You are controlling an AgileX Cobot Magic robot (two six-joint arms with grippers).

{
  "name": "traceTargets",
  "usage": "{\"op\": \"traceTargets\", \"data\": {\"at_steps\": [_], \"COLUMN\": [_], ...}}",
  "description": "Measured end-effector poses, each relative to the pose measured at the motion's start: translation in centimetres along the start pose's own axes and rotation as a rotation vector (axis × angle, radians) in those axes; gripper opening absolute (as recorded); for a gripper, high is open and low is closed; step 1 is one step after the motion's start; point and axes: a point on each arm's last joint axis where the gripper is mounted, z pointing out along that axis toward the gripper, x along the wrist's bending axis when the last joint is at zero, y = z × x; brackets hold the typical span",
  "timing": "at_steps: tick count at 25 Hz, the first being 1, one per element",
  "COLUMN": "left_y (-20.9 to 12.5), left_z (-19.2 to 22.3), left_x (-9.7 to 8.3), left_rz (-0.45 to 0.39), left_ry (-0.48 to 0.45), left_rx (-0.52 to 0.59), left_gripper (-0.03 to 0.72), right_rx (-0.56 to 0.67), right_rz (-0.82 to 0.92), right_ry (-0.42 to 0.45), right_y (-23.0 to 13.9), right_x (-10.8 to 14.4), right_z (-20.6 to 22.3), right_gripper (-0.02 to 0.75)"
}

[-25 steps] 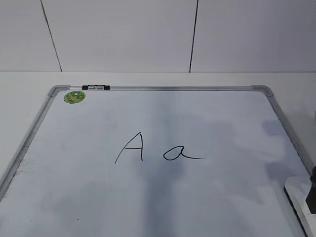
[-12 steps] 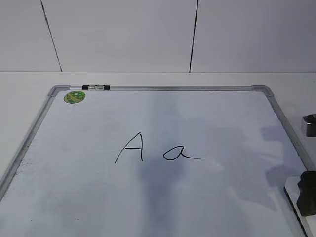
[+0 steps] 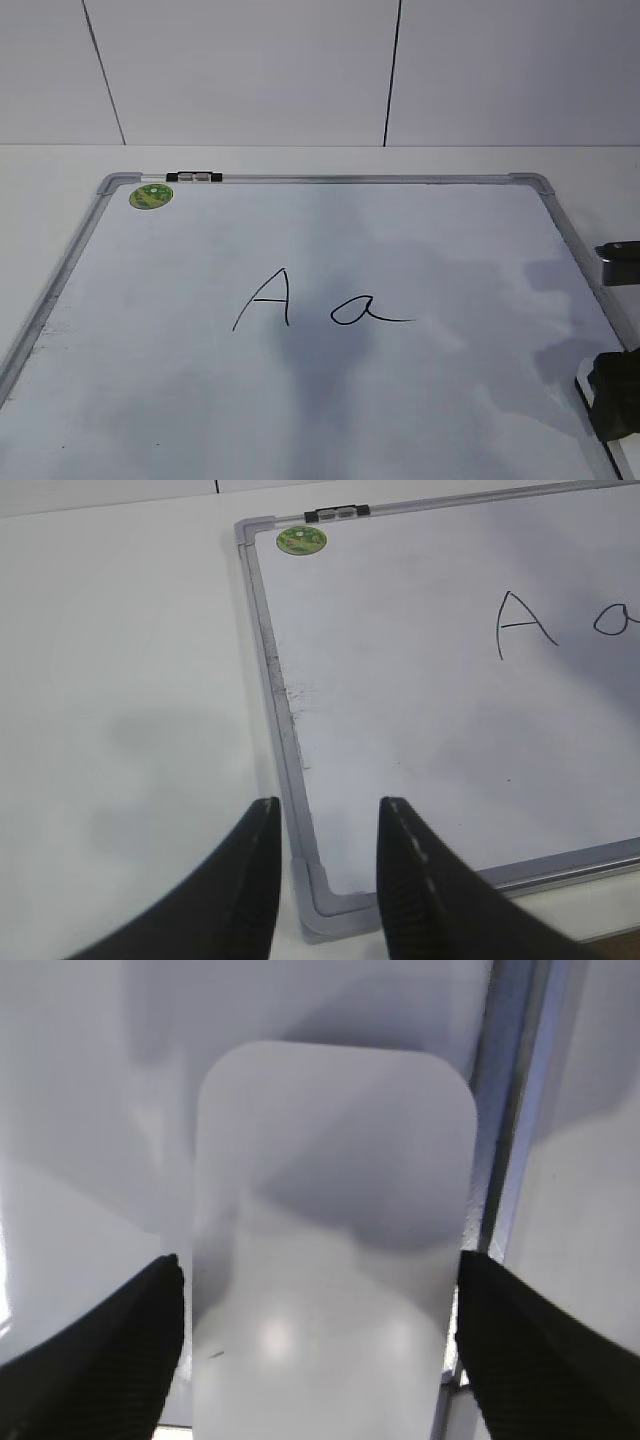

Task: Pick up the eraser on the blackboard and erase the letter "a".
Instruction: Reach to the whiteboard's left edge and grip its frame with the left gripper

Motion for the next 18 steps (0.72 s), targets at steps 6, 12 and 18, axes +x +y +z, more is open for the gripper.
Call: {"op": "traceTargets", "data": {"at_steps": [6,12,18], "left_y": [0.0,0.0,0.0], "left_z": [0.0,0.0,0.0], "left_x": [0.0,0.0,0.0], "left_rz": [0.0,0.0,0.0], "left_ry": [0.0,0.0,0.0], "left_rx": [0.0,0.0,0.0], "left_gripper": [0.244,0.244,0.244], "right_rx": [0.027,0.029,0.029], "right_rz": [-0.003,-0.003,-0.004], "right_ry": [-0.003,-0.003,-0.004], "right_y": [0.11,0.17,0.18], "right_x": [0.0,0.0,-0.01], "right_z": [0.65,0.79,0.8], "right_gripper": [0.666,0.661,0.59]}}
